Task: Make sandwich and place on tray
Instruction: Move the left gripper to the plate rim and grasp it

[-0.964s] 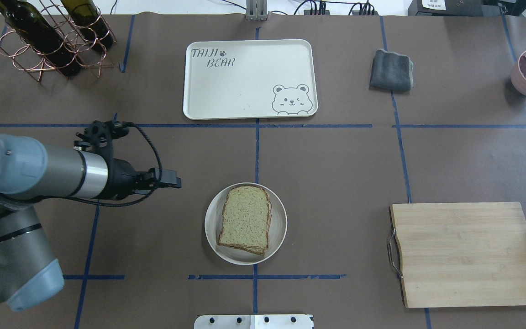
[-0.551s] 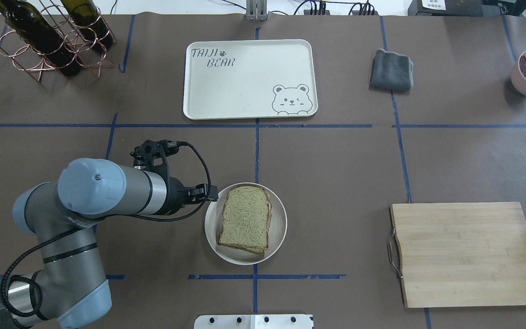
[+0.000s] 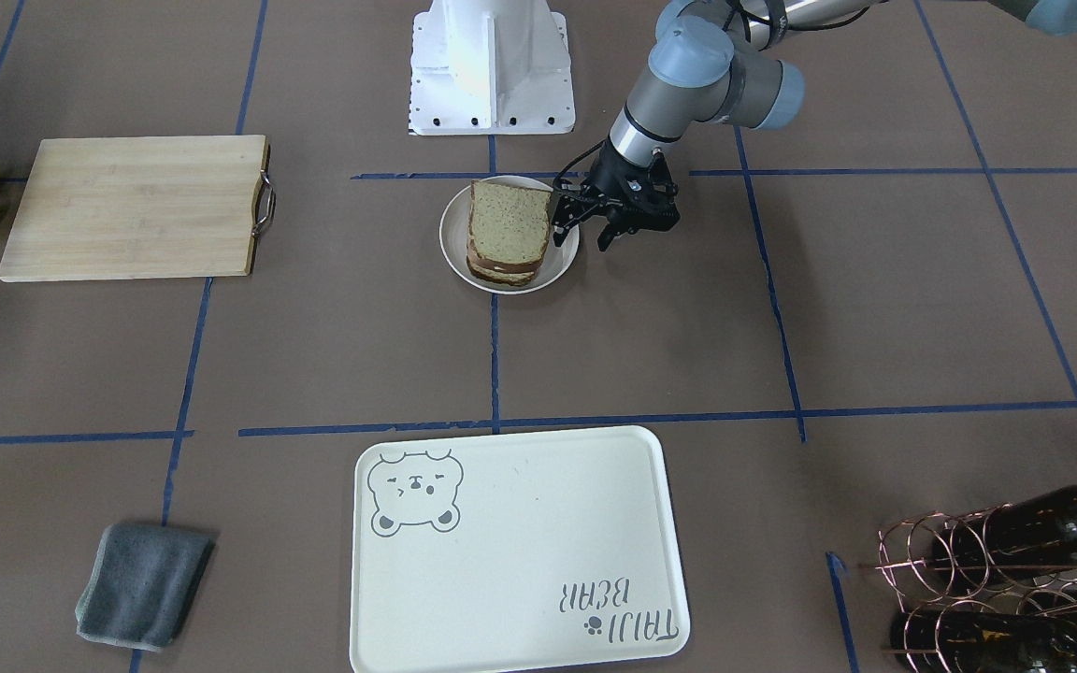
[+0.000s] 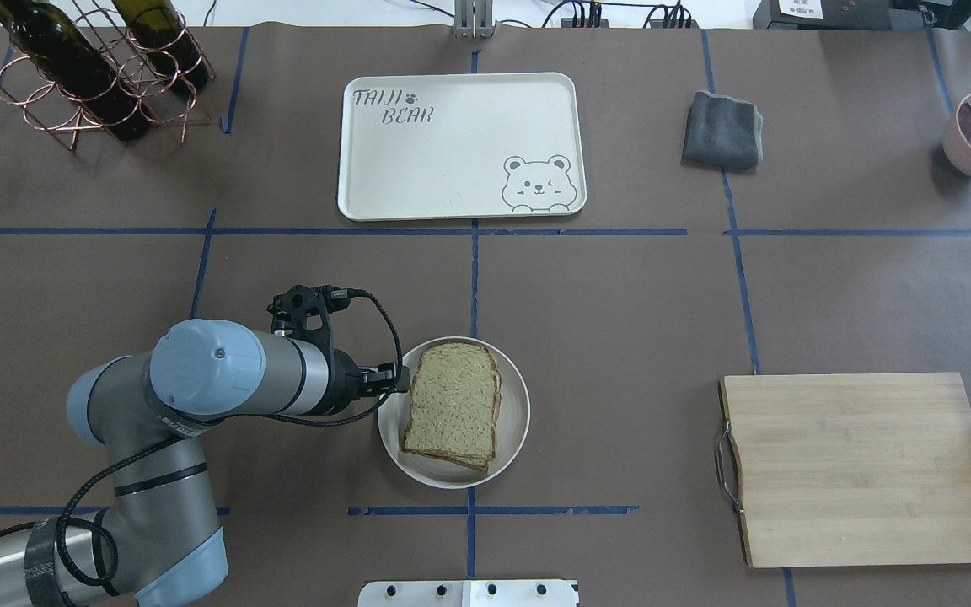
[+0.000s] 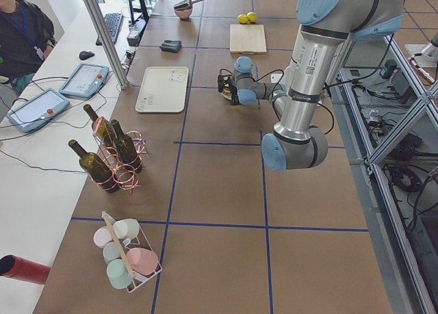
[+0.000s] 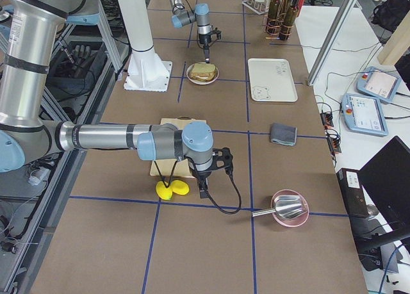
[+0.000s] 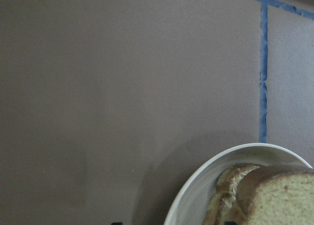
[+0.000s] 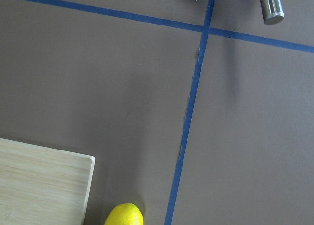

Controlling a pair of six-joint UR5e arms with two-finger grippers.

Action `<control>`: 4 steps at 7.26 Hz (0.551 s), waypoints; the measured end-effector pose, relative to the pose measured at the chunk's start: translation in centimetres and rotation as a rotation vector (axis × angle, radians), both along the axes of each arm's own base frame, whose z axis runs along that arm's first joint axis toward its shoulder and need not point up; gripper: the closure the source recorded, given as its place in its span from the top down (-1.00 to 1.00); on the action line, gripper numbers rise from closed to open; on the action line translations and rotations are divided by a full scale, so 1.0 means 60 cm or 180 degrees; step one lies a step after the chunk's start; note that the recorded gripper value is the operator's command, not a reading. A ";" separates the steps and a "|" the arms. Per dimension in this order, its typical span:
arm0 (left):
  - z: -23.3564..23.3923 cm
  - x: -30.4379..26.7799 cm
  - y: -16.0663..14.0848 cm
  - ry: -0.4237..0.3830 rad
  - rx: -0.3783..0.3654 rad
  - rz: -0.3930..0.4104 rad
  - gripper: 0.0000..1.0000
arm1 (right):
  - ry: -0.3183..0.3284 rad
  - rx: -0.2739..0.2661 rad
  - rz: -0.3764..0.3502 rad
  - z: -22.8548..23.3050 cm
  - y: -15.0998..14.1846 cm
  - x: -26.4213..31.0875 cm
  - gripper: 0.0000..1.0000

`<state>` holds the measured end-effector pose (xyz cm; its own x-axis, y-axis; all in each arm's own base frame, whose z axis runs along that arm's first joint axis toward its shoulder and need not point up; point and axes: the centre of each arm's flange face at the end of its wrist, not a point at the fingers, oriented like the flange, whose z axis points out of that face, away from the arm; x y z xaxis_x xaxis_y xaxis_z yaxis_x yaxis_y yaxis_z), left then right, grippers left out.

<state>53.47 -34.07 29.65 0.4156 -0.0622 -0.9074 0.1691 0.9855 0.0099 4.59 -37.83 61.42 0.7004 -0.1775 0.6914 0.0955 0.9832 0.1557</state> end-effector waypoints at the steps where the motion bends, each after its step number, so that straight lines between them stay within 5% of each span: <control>1: 0.001 0.007 0.007 0.0012 0.0005 0.0028 -0.34 | -0.0001 -0.0001 0.0000 0.000 0.000 0.000 1.00; 4: 0.001 0.018 0.025 0.0021 0.0008 0.0099 -0.66 | -0.0001 0.0003 0.0000 -0.001 -0.001 0.000 1.00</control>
<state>54.52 -32.58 29.73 0.4114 -0.0471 -0.9102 0.1384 0.9903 0.0113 4.59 -37.87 61.37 0.7001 -0.1781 0.6915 0.0954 0.9830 0.1566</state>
